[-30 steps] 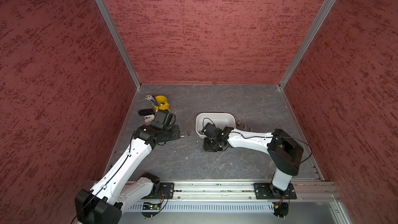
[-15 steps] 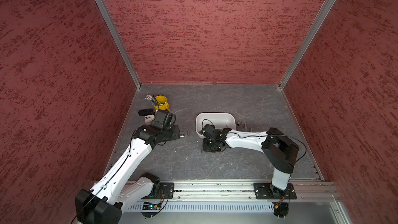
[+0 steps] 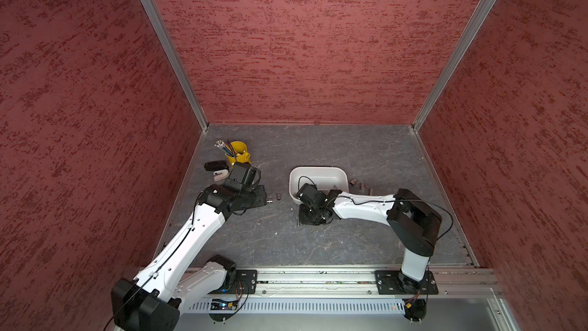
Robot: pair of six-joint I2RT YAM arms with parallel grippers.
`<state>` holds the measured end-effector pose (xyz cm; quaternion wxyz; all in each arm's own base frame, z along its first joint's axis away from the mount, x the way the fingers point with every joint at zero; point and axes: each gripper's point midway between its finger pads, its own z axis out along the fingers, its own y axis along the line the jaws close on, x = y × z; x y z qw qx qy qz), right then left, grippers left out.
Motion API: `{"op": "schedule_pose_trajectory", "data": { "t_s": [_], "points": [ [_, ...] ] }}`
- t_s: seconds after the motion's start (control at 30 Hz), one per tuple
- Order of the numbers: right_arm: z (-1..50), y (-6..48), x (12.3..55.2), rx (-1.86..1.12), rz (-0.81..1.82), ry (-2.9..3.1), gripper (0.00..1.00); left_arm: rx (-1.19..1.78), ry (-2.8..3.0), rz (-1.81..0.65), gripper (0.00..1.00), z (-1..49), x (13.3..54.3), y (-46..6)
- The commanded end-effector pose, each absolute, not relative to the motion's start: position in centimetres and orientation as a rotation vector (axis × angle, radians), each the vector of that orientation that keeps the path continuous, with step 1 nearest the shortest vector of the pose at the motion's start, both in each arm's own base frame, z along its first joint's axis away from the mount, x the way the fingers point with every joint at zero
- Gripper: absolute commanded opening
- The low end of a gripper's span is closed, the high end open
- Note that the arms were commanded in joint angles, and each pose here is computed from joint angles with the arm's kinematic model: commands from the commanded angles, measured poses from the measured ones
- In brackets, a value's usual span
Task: Take out the socket from the storage box
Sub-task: Place the socket head at the center of the board, then pick up the socket head from the storage box.
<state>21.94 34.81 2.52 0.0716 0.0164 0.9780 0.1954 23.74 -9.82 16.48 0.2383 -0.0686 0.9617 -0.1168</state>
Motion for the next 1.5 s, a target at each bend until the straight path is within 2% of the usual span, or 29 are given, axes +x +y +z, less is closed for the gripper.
{"op": "schedule_pose_trajectory", "data": {
  "t_s": [0.0, 0.17, 0.27, 0.43, 0.6, 0.73, 1.0, 1.27, 1.47],
  "points": [
    [3.9, 34.3, 21.3, 0.032, 0.6, 2.933, 0.3, -0.171, 2.641, -0.291, 0.58, 16.2, 23.6, -9.6],
    [7.0, 33.6, 21.5, -0.009, 0.61, 2.881, 0.34, -0.158, 2.646, -0.314, 0.59, 16.4, 23.9, -10.1],
    [9.6, 32.2, 22.1, -0.091, 0.582, 2.828, 0.4, -0.141, 2.655, -0.348, 0.59, 17.1, 24.3, -10.8],
    [12.6, 25.5, 24.8, -0.042, 0.503, 2.685, 0.44, -0.059, 2.653, -0.397, 0.59, 19.4, 26.0, -13.4],
    [12.4, 18.9, 27.2, 0.067, 0.407, 2.593, 0.44, 0.061, 2.692, -0.324, 0.59, 19.3, 28.5, -18.6],
    [10.3, 15.8, 28.0, 0.187, 0.407, 2.581, 0.43, 0.088, 2.729, -0.291, 0.58, 17.9, 31.3, -23.2],
    [8.7, 15.3, 28.3, 0.24, 0.506, 2.616, 0.42, 0.035, 2.847, -0.163, 0.57, 11.7, 35.6, -30.2],
    [8.6, 15.6, 28.2, 0.225, 0.537, 2.617, 0.42, -0.126, 2.889, -0.057, 0.54, 7.6, 36.6, -30.5],
    [8.4, 15.7, 28.1, 0.218, 0.547, 2.628, 0.41, -0.125, 2.92, -0.007, 0.54, 5.3, 36.7, -30.4]
  ]
}}
